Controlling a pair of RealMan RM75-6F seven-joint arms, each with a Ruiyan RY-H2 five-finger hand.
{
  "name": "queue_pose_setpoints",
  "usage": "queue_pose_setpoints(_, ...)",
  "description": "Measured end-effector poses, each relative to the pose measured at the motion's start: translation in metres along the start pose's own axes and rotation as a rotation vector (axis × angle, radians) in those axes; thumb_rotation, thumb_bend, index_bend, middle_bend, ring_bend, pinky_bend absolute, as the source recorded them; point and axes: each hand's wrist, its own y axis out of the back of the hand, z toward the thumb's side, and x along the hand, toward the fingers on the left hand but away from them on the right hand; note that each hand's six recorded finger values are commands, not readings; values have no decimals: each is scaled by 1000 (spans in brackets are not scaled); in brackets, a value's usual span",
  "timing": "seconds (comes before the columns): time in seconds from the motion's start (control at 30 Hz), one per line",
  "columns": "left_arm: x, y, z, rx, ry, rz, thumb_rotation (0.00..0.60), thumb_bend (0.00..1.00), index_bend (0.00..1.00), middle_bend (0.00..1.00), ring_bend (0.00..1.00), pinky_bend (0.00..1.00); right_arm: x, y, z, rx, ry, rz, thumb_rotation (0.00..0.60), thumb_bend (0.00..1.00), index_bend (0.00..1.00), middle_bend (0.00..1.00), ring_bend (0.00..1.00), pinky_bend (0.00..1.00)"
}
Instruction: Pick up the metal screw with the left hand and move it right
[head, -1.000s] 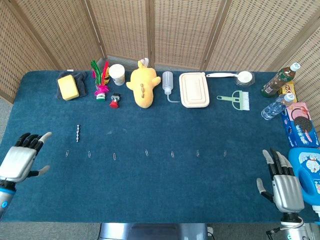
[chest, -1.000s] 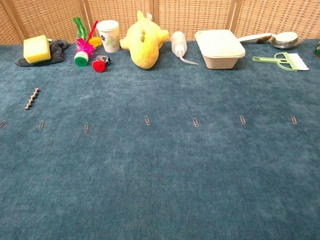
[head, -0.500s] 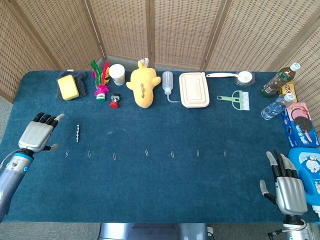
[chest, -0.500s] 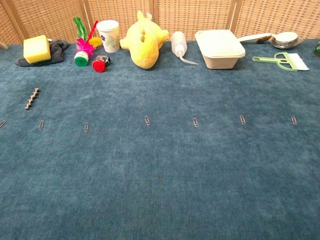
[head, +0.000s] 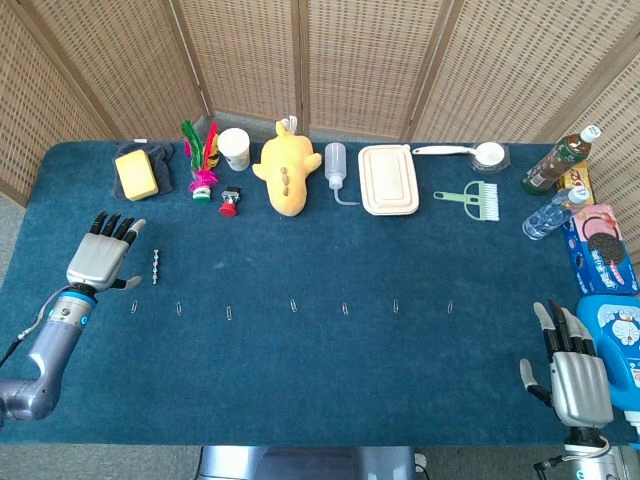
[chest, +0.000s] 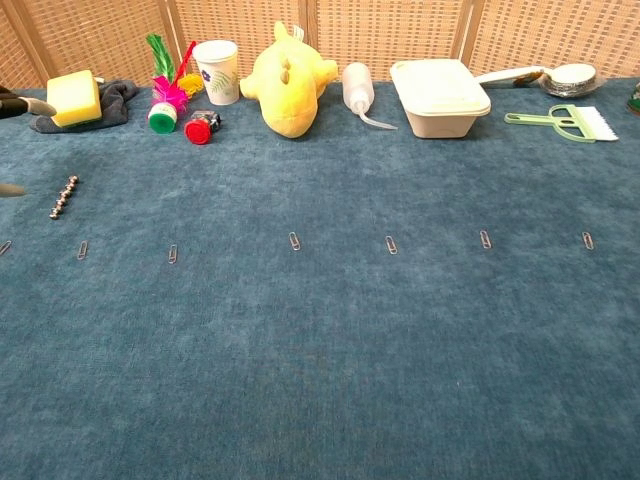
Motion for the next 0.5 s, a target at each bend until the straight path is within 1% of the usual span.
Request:
queue_pose_setpoints(0.23,5,-5,7,38,22,-5,356,330,0,8,0,0,-2,-2,-1,-2,-4,6,600,442,27,50,24,118)
queue_pose_setpoints(0.37,6,-6,8,54,26,-2,377,330,0,0,0,0,-3,-3,-1,-3,-2,5,600,442,27,50,24,118)
queue_pose_setpoints(0.5,8,-8,12,83,25,-3,384,330,0,0,0,0,-2,-3,-2,-3,-5,3,600,442,27,50,24,118)
